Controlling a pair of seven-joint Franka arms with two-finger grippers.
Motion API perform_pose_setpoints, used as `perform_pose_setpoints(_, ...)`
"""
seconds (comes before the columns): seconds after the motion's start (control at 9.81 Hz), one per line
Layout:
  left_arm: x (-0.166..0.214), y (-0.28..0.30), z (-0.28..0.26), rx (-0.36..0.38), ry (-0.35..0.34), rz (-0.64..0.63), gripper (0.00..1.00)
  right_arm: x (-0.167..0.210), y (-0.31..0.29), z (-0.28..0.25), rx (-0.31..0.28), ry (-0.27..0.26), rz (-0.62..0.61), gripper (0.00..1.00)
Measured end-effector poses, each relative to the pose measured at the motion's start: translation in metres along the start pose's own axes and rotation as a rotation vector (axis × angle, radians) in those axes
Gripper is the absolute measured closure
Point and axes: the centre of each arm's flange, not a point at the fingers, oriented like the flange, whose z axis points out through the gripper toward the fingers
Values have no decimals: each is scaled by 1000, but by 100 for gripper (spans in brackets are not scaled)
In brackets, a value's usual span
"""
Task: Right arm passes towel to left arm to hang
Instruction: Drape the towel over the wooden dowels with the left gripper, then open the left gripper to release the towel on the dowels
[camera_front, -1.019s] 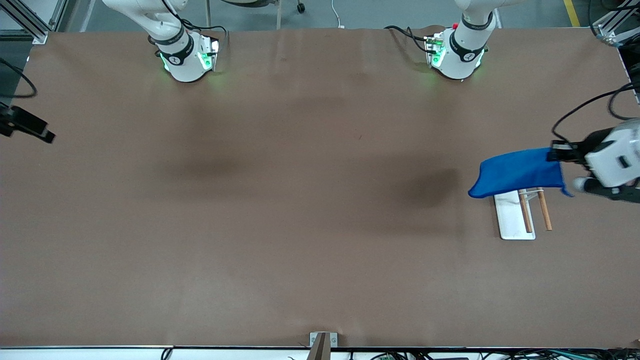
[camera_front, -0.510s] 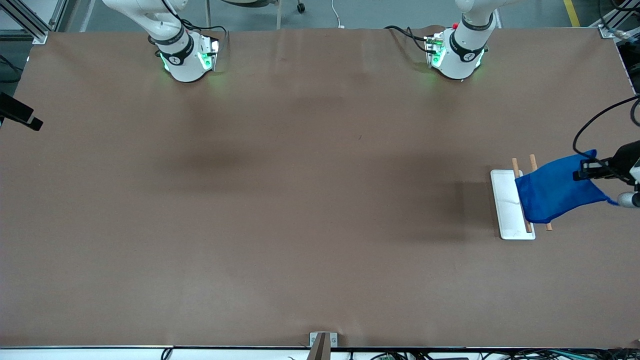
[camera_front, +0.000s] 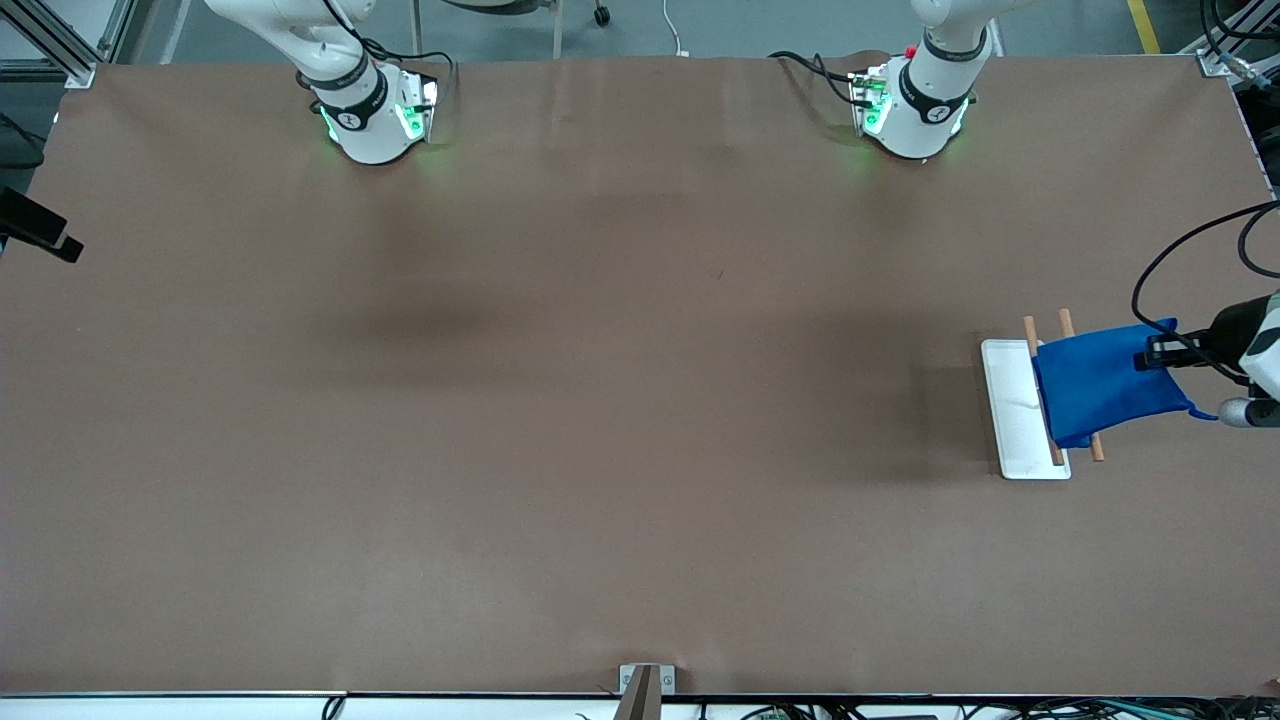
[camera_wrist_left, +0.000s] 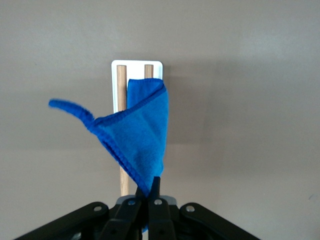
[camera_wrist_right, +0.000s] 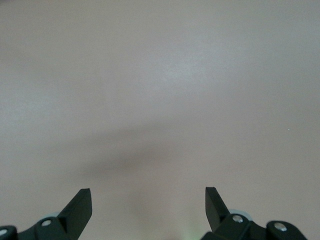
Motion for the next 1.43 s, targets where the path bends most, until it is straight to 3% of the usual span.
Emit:
perform_pose_setpoints(0.41, 0, -9, 29, -7, -39, -13, 98, 0, 0, 0, 0, 0, -4, 0)
perform_pose_setpoints(0.82, -15, -95, 62, -13, -82, -147, 98, 0, 1, 0, 0, 0, -5, 0)
perform_pose_setpoints(1.22, -12, -113, 105, -31, -133, -167, 96, 0, 1, 0, 0, 0, -4, 0)
perform_pose_setpoints(1.32, -11, -113, 110, -33, -140, -167, 89, 0, 1, 0, 0, 0, -4, 0)
perform_pose_setpoints(1.43, -10, -112, 110, -33, -138, -166, 76, 0, 1, 0, 0, 0, -4, 0)
